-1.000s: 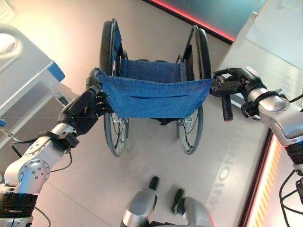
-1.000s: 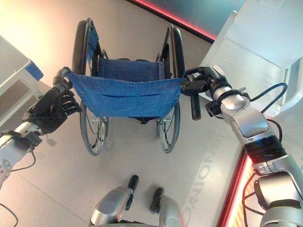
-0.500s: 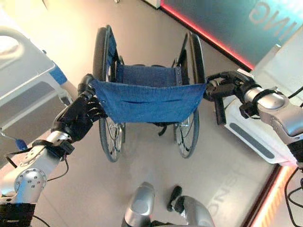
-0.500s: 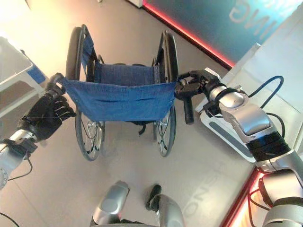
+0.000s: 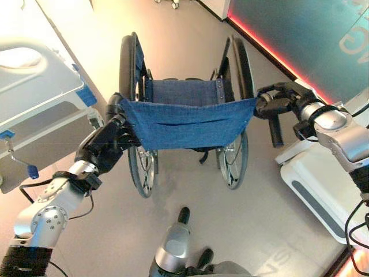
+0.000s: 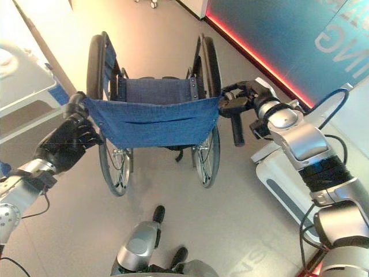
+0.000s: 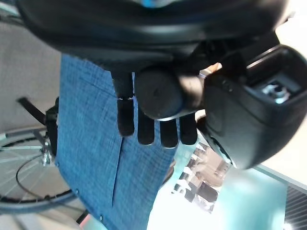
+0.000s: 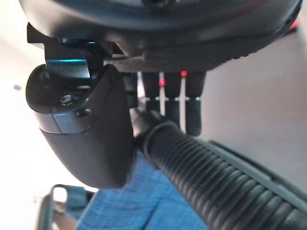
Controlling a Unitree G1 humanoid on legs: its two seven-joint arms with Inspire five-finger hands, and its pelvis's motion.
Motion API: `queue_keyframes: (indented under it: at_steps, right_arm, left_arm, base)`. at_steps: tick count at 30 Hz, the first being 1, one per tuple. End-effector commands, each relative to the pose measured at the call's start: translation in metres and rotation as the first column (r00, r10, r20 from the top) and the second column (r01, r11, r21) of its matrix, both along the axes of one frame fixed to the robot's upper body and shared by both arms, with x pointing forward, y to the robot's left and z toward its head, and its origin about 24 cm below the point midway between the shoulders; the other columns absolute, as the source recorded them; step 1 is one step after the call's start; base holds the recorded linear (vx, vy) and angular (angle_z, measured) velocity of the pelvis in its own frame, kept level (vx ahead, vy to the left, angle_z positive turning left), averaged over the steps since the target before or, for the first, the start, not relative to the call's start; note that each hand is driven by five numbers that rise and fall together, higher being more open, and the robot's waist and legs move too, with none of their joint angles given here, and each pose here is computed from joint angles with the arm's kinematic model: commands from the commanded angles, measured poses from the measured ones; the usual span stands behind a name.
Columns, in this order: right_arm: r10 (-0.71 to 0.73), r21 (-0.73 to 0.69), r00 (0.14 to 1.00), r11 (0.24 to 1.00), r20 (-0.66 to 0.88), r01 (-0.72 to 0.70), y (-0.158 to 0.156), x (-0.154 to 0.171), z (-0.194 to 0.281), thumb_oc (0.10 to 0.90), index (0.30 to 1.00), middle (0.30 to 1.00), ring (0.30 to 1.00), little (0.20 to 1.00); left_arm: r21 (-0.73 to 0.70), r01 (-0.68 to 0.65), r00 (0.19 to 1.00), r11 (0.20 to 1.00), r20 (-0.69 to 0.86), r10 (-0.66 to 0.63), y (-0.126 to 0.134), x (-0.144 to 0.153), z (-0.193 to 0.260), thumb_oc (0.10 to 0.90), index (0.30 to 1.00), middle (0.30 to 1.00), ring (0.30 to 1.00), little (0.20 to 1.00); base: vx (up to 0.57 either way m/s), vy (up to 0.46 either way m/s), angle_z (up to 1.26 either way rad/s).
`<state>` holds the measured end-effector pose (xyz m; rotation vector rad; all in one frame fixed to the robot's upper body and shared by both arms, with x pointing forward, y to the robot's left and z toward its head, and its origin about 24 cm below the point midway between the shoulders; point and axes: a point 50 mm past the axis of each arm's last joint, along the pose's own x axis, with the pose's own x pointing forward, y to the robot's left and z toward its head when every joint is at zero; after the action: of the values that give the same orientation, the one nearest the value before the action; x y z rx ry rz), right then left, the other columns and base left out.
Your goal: Push the wheelchair next to the bed
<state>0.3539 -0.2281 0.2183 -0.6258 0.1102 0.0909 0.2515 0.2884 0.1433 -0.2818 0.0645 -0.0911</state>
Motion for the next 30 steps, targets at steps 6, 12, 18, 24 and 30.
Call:
queue_keyframes:
  at_steps: [6, 12, 18, 24, 30]
  right_arm:
    - [0.266, -0.064, 0.919, 0.964, 0.291, -0.259, 0.044, -0.013, 0.053, 0.4, 0.3, 0.3, 0.3, 0.3]
    - [0.252, -0.108, 0.902, 0.968, 0.35, -0.228, 0.038, -0.017, 0.072, 0.4, 0.3, 0.3, 0.3, 0.3]
    - [0.223, -0.086, 0.899, 0.975, 0.376, -0.206, 0.047, -0.023, 0.086, 0.4, 0.3, 0.3, 0.3, 0.3]
    - [0.256, -0.127, 0.918, 0.966, 0.304, -0.227, 0.043, -0.021, 0.085, 0.4, 0.3, 0.3, 0.3, 0.3]
    - [0.258, -0.134, 0.923, 0.964, 0.284, -0.228, 0.039, -0.022, 0.077, 0.4, 0.3, 0.3, 0.3, 0.3]
  left_arm:
    - [0.085, 0.047, 0.926, 0.995, 0.371, -0.075, 0.001, 0.008, 0.098, 0.4, 0.3, 0.3, 0.3, 0.3]
    - [0.075, 0.051, 0.903, 0.996, 0.422, -0.078, 0.009, 0.009, 0.11, 0.4, 0.3, 0.3, 0.3, 0.3]
    - [0.096, 0.043, 0.91, 0.994, 0.407, -0.079, 0.003, 0.011, 0.104, 0.4, 0.3, 0.3, 0.3, 0.3]
    - [0.032, 0.045, 0.935, 0.998, 0.351, -0.053, 0.001, 0.007, 0.075, 0.4, 0.3, 0.3, 0.3, 0.3]
    - [0.005, 0.02, 0.937, 1.0, 0.349, -0.02, 0.002, 0.009, 0.072, 0.4, 0.3, 0.3, 0.3, 0.3]
  base:
    - [0.45, 0.015, -0.01]
    - [0.35, -0.134, 0.14]
    - [0.58, -0.368, 0.61]
    - [0.47, -0.143, 0.55]
    - [0.37, -0.148, 0.18]
